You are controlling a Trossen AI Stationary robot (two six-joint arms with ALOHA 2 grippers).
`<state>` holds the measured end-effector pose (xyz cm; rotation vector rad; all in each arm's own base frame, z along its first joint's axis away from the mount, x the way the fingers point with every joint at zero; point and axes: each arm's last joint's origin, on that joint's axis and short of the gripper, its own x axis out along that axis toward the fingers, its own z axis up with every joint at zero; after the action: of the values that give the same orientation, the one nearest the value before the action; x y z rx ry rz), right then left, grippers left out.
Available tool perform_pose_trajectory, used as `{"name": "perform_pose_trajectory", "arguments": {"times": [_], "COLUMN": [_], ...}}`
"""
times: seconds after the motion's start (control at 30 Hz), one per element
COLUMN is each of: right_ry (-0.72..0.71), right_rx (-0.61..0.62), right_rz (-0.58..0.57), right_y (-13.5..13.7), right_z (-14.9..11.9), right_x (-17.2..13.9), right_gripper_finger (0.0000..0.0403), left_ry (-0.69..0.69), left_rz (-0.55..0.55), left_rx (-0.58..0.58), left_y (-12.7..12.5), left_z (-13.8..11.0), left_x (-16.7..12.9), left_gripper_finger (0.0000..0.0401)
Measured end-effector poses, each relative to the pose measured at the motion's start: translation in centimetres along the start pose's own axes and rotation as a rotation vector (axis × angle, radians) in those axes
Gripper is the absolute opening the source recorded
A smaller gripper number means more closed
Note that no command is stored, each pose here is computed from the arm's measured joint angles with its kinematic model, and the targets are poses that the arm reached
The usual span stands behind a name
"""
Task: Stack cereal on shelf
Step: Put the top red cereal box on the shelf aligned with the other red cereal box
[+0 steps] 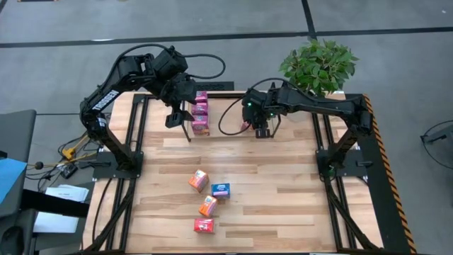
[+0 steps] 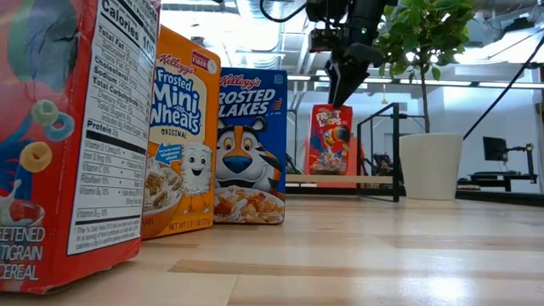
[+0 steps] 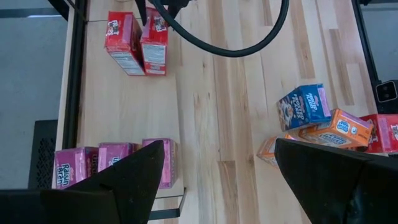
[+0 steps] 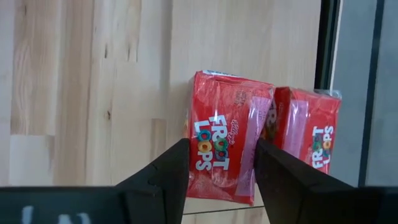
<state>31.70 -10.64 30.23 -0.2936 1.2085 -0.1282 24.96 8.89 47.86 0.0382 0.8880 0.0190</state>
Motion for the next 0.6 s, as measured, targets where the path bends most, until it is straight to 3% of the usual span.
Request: {"name": "perform_pose_trajectory", "arguments": {"times": [0.6], "right_ry": [0.008], "right_rx": [-0.024], "right_rz": [-0.026], "right_y": [-1.9], "right_z": [-0.9], "right_x": [0.2], "right_gripper_finger": [0.0184], "left_ry": [0.000], "left_rz": [0.000], "left_rx": [0.000], "left_y": [0.0], "left_z": [0.0], "left_x": [0.0], "left_gripper_finger": [0.0297]}}
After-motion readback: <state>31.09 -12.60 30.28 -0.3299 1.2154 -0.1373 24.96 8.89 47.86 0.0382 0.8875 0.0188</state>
